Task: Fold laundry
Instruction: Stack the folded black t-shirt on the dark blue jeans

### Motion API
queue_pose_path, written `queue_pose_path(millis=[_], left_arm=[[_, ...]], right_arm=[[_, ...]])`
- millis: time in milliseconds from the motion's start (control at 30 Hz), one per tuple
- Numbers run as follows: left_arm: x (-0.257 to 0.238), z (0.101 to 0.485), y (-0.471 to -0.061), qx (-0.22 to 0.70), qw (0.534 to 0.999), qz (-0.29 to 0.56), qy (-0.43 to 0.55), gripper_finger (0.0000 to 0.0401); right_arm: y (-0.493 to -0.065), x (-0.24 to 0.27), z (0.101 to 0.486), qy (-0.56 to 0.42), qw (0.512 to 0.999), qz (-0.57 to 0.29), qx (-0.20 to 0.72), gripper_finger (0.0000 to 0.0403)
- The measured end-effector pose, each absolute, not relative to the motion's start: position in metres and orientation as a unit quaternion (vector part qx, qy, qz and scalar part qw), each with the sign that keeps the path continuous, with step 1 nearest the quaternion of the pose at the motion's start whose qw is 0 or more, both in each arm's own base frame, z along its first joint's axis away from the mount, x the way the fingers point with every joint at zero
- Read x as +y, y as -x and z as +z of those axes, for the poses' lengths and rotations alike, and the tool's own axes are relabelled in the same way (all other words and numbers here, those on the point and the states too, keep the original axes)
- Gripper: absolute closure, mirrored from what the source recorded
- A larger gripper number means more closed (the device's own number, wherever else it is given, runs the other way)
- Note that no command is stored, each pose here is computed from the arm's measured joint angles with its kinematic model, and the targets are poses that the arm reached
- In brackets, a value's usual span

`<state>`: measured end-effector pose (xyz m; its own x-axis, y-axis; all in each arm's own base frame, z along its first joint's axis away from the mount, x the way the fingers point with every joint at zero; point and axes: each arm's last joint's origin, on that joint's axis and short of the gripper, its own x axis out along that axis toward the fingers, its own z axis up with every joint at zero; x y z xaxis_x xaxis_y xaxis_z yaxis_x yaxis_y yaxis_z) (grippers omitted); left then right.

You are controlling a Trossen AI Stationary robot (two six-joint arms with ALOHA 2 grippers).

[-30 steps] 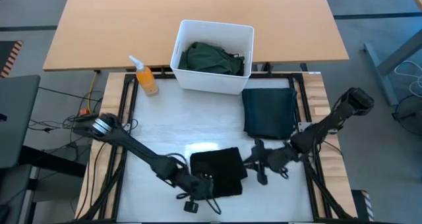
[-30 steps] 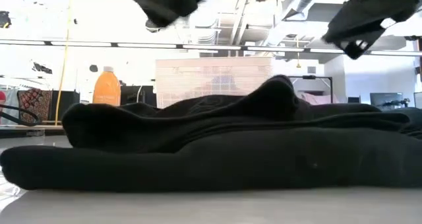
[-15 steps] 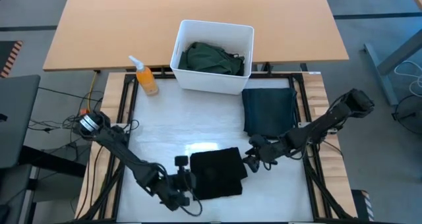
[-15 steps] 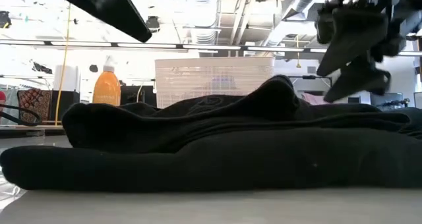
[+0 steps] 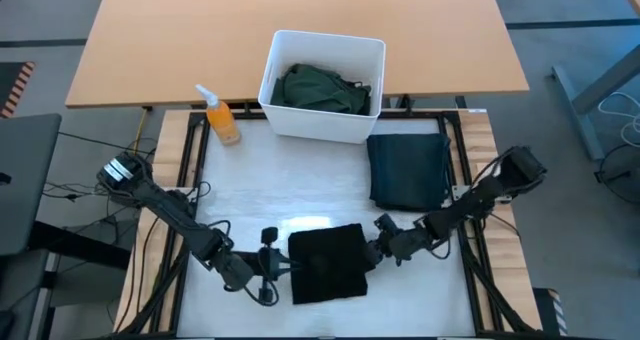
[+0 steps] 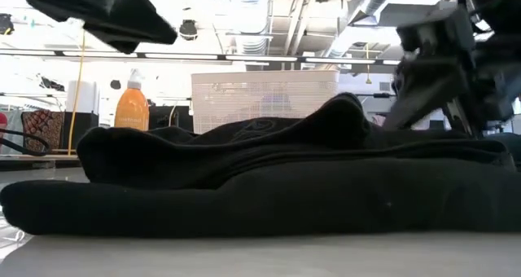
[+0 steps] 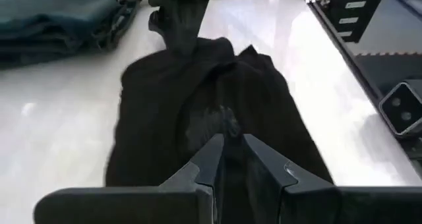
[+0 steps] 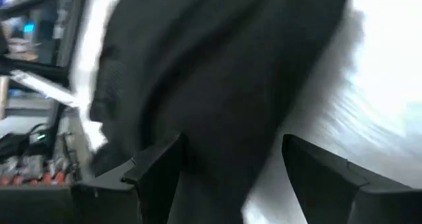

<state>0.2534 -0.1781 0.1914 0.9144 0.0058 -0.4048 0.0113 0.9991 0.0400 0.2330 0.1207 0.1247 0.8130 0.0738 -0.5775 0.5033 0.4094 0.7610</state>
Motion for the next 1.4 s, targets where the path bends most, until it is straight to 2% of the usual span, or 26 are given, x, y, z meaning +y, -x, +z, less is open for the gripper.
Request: queue_pose_path(millis=[200,333,533,667,833,867,1167,1400], left_arm=[[-0.175,0.165,-0.233,0.245,0.968,0.011,0.051,0.0359],[-0.171,0.130,-0.216,0.289,0.949,0.039,0.119,0.0359],[-0.176,0.104,-0.219,0.268,0.951,0.037,0.152,0.0359],[-0.177,0.095,-0.228,0.265,0.950,0.014,0.163,0.0359],[-0.177,0.091,-0.231,0.279,0.946,-0.004,0.162,0.0359],[-0.177,0.092,-0.231,0.279,0.947,-0.008,0.159,0.0359],[-0.179,0.106,-0.230,0.259,0.956,-0.033,0.134,0.0359],[-0.177,0.107,-0.230,0.246,0.962,-0.013,0.119,0.0359]], right_arm=[[-0.246,0.141,0.105,-0.558,0.770,-0.146,0.273,0.0114],[-0.259,0.153,0.102,-0.557,0.779,-0.131,0.256,0.0115],[-0.281,0.166,0.096,-0.541,0.790,-0.127,0.260,0.0133],[-0.291,0.166,0.096,-0.518,0.803,-0.114,0.271,0.0201],[-0.294,0.154,0.110,-0.462,0.834,-0.101,0.285,0.0352],[-0.293,0.149,0.115,-0.447,0.839,-0.096,0.296,0.0368],[-0.271,0.099,0.182,-0.373,0.853,-0.058,0.361,0.0369],[-0.235,0.061,0.234,-0.323,0.883,-0.074,0.332,0.0369]])
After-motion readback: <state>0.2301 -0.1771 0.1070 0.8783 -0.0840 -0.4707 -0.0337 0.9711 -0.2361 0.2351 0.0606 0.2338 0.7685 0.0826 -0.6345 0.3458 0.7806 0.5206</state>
